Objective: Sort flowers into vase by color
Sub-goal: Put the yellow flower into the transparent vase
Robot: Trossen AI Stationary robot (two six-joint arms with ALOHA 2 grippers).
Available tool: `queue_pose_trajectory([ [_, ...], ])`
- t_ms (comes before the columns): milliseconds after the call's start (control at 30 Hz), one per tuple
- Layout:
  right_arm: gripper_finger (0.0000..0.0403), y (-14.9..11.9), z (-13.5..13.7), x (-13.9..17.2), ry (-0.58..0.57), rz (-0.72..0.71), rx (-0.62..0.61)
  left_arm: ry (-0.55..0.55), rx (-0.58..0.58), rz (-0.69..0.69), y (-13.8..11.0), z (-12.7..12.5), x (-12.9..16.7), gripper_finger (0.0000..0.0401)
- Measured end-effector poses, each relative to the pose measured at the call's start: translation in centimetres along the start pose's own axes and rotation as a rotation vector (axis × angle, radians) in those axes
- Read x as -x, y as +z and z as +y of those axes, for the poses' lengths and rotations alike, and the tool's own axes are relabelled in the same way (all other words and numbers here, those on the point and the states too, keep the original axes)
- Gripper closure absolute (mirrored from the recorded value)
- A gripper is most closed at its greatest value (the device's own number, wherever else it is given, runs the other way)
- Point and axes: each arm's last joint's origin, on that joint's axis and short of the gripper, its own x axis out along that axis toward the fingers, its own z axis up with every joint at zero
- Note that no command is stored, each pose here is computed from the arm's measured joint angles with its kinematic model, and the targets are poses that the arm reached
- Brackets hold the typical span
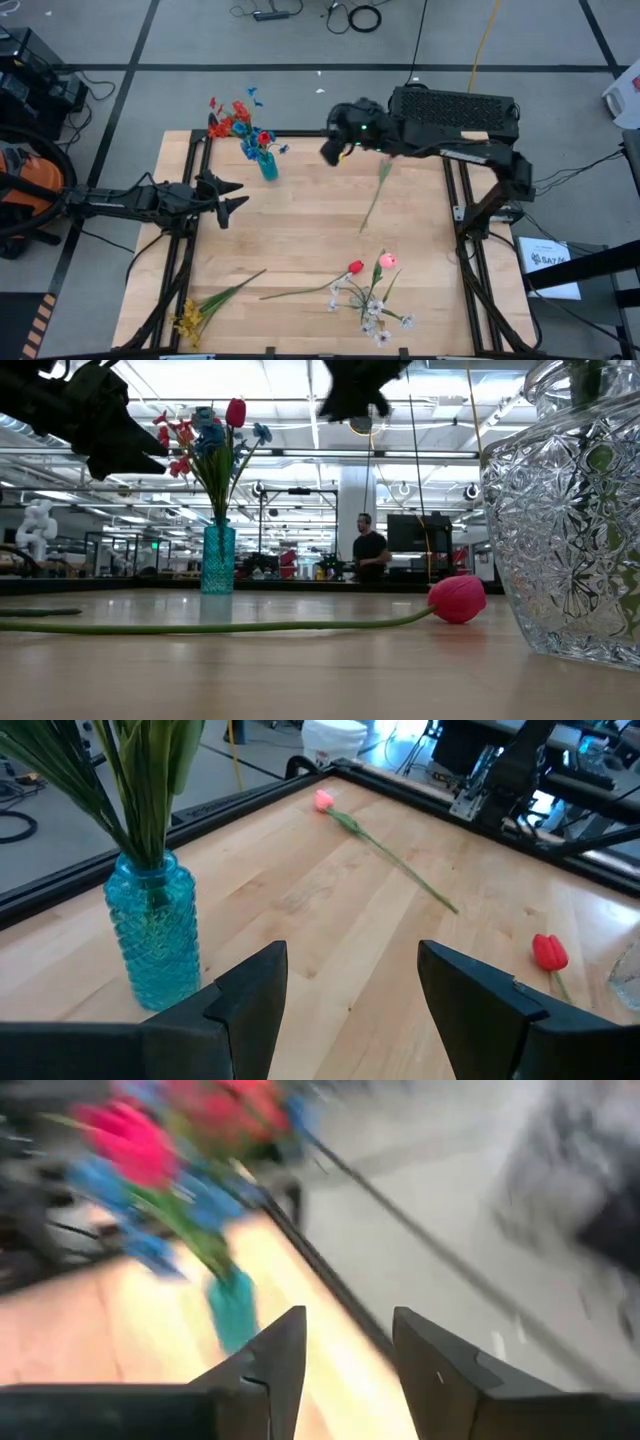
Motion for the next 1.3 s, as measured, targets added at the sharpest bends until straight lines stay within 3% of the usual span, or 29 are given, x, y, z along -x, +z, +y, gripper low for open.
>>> queue_pose_trajectory([
  [167, 0.0266, -2.5, -2.5, 2.2, -0.127, 0.31, -0.218, -0.01, 0.012, -0.024, 0.3, -0.1, 0.0, 0.017],
  [333, 0.0266, -6.1, -3.6, 2.0, -0.299, 0.618, -0.33, -0.013, 0.016, -0.033, 0.3, -0.1, 0.0, 0.017],
  [633, 0.0266, -13.2, -4.3, 0.2, -0.433, 0.828, -0.435, -0.02, 0.024, -0.048, 0.5, -0.2, 0.0, 0.017],
  [900, 0.0266, -18.7, -4.6, -0.8, -0.404, 0.92, -0.597, -0.019, 0.024, -0.046, 0.5, -0.2, 0.0, 0.017],
  [1133, 0.0266, -20.5, -4.4, 2.3, -0.427, 0.93, -0.649, -0.045, 0.086, -0.064, 1.3, -1.2, -1.1, 0.0183],
  [1300, 0.0266, -21.0, -5.1, 5.1, -0.452, 0.847, -0.695, -0.058, 0.026, 0.063, 2.5, -3.6, -3.8, 0.0214],
])
